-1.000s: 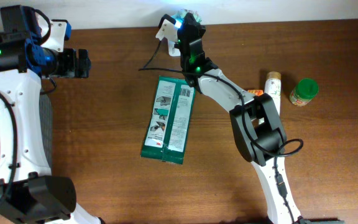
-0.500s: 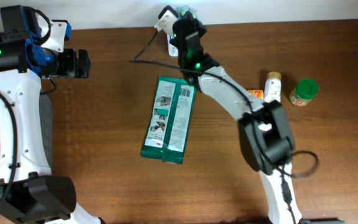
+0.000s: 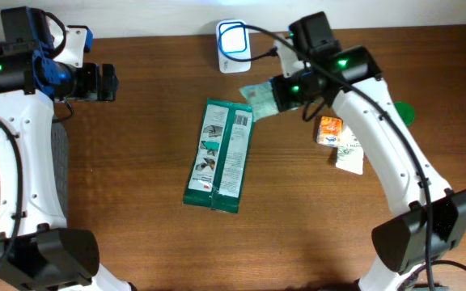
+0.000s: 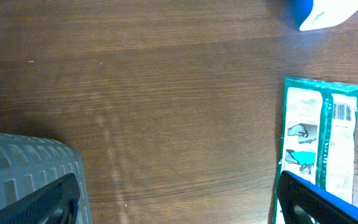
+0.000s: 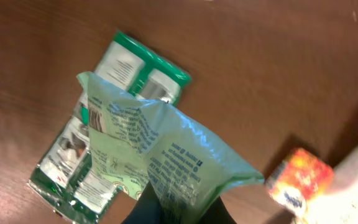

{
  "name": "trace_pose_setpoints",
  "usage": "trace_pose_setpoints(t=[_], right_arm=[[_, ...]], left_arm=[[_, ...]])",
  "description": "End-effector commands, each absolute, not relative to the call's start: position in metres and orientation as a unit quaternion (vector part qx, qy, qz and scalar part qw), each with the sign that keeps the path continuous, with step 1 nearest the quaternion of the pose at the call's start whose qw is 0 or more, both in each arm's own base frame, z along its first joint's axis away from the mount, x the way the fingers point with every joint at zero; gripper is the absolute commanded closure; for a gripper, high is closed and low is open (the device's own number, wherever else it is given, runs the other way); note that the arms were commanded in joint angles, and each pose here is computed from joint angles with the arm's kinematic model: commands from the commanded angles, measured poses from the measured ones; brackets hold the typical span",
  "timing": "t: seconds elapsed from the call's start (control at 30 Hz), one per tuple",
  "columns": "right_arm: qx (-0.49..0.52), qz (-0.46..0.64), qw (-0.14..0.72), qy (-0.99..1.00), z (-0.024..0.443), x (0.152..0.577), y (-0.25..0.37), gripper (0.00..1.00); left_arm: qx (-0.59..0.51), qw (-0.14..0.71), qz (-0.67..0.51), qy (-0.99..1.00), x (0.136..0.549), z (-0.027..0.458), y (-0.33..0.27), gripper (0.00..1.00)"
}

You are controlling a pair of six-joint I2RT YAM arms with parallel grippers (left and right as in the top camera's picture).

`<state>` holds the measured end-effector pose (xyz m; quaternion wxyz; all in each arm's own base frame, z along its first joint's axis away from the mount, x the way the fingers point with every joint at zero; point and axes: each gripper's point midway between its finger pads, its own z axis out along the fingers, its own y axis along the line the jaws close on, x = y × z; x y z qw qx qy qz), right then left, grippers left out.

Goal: Scan the item barcode
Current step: 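Place the wipes pack on the right side beside the tube, then move both grippers to the green packet's long edges and grasp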

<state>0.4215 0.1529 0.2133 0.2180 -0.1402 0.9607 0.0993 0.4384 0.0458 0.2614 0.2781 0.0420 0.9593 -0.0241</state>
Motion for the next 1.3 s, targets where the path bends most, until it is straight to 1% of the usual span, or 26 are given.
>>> trace_pose_setpoints(t=[0.0, 0.1, 0.2, 0.37, 0.43, 0.47, 0.53, 0.57, 0.6, 0.63, 0.67, 0.73, 0.77, 0.8, 0.87, 0.97, 1.03, 1.13, 1.17, 1.2, 1.27], right_arm=[[-0.069, 0.083, 0.151, 0.983, 0.176, 0.411, 0.112, 0.96], [0.036, 0.002, 0.119, 0.992, 0.142, 0.404, 0.052, 0.96], [0.118, -0.027, 0.108, 0.987, 0.115, 0.4, 0.009, 0.96], [0.165, -0.03, 0.116, 0.979, 0.068, 0.397, -0.026, 0.96], [0.188, -0.039, 0.114, 0.975, 0.06, 0.393, -0.046, 0.63], [0.2, -0.04, 0.114, 0.972, 0.06, 0.391, -0.056, 0.5], [0.216, -0.041, 0.117, 0.969, 0.061, 0.391, -0.069, 0.36], [0.221, -0.039, 0.119, 0.967, 0.063, 0.392, -0.072, 0.22], [0.223, -0.033, 0.121, 0.967, 0.067, 0.393, -0.073, 0.13], [0.221, -0.029, 0.13, 0.966, 0.08, 0.396, -0.071, 0.05], [0.218, -0.028, 0.137, 0.966, 0.089, 0.399, -0.068, 0.01], [0.2, -0.013, 0.16, 0.967, 0.121, 0.407, -0.054, 0.0], [0.184, 0.006, 0.175, 0.967, 0.144, 0.41, -0.038, 0.01], [0.175, 0.019, 0.183, 0.967, 0.156, 0.411, -0.028, 0.02], [0.142, 0.081, 0.2, 0.966, 0.182, 0.415, 0.009, 0.02], [0.102, 0.185, 0.185, 0.96, 0.187, 0.416, 0.063, 0.02], [0.074, 0.205, 0.154, 0.964, 0.17, 0.414, 0.093, 0.0], [0.065, 0.212, 0.117, 0.968, 0.14, 0.416, 0.128, 0.33], [0.05, 0.214, 0.109, 0.969, 0.13, 0.416, 0.143, 0.48], [0.039, 0.215, 0.105, 0.97, 0.122, 0.417, 0.154, 0.54], [0.043, 0.217, 0.099, 0.97, 0.109, 0.421, 0.171, 0.59]], left_arm=[[0.036, 0.282, -0.026, 0.958, 0.438, 0.265, 0.046, 0.01], [0.036, 0.282, -0.026, 0.958, 0.438, 0.265, 0.046, 0.01], [0.036, 0.282, -0.026, 0.958, 0.438, 0.265, 0.046, 0.01], [0.036, 0.282, -0.026, 0.958, 0.438, 0.265, 0.046, 0.01], [0.036, 0.282, -0.026, 0.958, 0.438, 0.265, 0.046, 0.01], [0.036, 0.282, -0.026, 0.958, 0.438, 0.265, 0.046, 0.01], [0.036, 0.282, -0.026, 0.958, 0.438, 0.265, 0.046, 0.01], [0.036, 0.282, -0.026, 0.958, 0.438, 0.265, 0.046, 0.01], [0.036, 0.282, -0.026, 0.958, 0.438, 0.265, 0.046, 0.01], [0.036, 0.282, -0.026, 0.958, 0.438, 0.265, 0.046, 0.01], [0.036, 0.282, -0.026, 0.958, 0.438, 0.265, 0.046, 0.01], [0.036, 0.282, -0.026, 0.958, 0.438, 0.265, 0.046, 0.01], [0.036, 0.282, -0.026, 0.958, 0.438, 0.265, 0.046, 0.01], [0.036, 0.282, -0.026, 0.958, 0.438, 0.265, 0.046, 0.01], [0.036, 0.282, -0.026, 0.958, 0.438, 0.265, 0.046, 0.01], [0.036, 0.282, -0.026, 0.958, 0.438, 0.265, 0.046, 0.01], [0.036, 0.282, -0.026, 0.958, 0.438, 0.265, 0.046, 0.01], [0.036, 0.282, -0.026, 0.958, 0.438, 0.265, 0.046, 0.01], [0.036, 0.282, -0.026, 0.958, 0.438, 0.265, 0.046, 0.01], [0.036, 0.282, -0.026, 0.958, 0.438, 0.265, 0.046, 0.01], [0.036, 0.282, -0.026, 0.958, 0.438, 0.265, 0.046, 0.01]])
